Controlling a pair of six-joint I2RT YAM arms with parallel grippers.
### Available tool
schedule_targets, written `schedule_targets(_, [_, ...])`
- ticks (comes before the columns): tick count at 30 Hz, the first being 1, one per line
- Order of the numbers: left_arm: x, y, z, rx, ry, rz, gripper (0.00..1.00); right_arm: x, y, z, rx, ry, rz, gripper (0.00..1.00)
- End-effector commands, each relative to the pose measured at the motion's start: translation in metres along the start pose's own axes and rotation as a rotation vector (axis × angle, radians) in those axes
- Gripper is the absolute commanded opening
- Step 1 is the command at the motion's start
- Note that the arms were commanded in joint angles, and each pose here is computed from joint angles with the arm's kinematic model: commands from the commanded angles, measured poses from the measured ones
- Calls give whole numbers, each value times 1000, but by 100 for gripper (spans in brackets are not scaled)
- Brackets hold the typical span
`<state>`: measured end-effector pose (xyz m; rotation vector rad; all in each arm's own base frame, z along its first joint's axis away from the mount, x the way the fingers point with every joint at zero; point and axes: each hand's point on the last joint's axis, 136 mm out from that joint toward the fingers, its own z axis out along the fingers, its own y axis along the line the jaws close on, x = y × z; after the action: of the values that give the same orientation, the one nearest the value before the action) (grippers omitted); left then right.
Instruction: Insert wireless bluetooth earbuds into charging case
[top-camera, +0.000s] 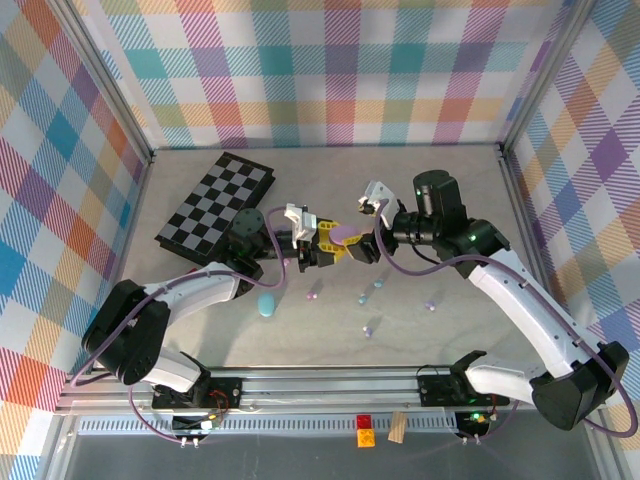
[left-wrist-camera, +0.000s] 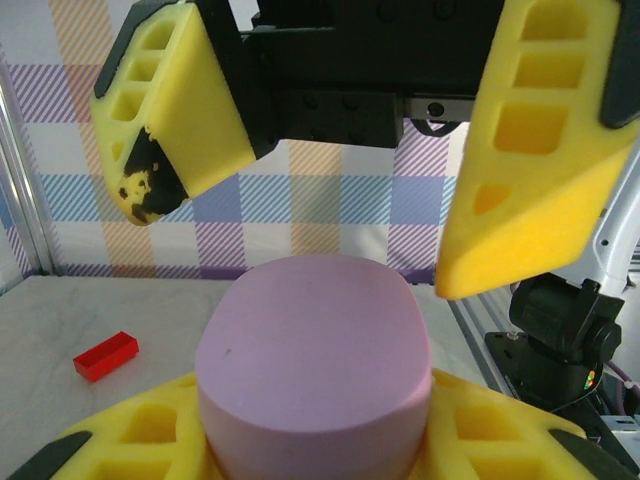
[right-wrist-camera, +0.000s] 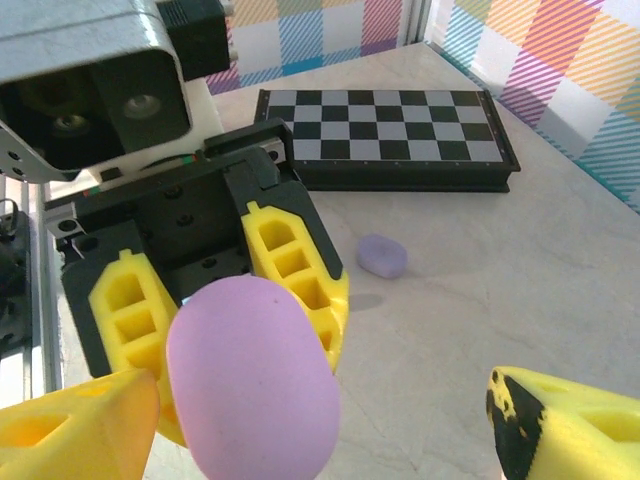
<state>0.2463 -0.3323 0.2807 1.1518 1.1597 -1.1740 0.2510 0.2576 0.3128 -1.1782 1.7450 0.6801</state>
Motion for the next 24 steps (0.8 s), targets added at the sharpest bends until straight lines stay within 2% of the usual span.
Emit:
schedule_targets(1, [-19, -6, -2, 28, -28, 57, 34, -8, 0, -2, 2, -2, -48, 84])
schedule_targets(6, [-19, -6, -2, 24, -30, 58, 34, -7, 6, 2, -29, 9, -42, 84])
schedule_targets(12, [-19, -6, -2, 27, -30, 56, 34, -4, 0, 7, 12, 38, -54, 84])
schedule_targets(18, [-20, -7, -2, 28, -32, 58, 34, -7, -19, 4, 130, 38, -75, 85])
schedule_targets(24, [-18, -7, -2, 30, -28, 57, 34, -28, -33, -10, 245, -60, -77, 85])
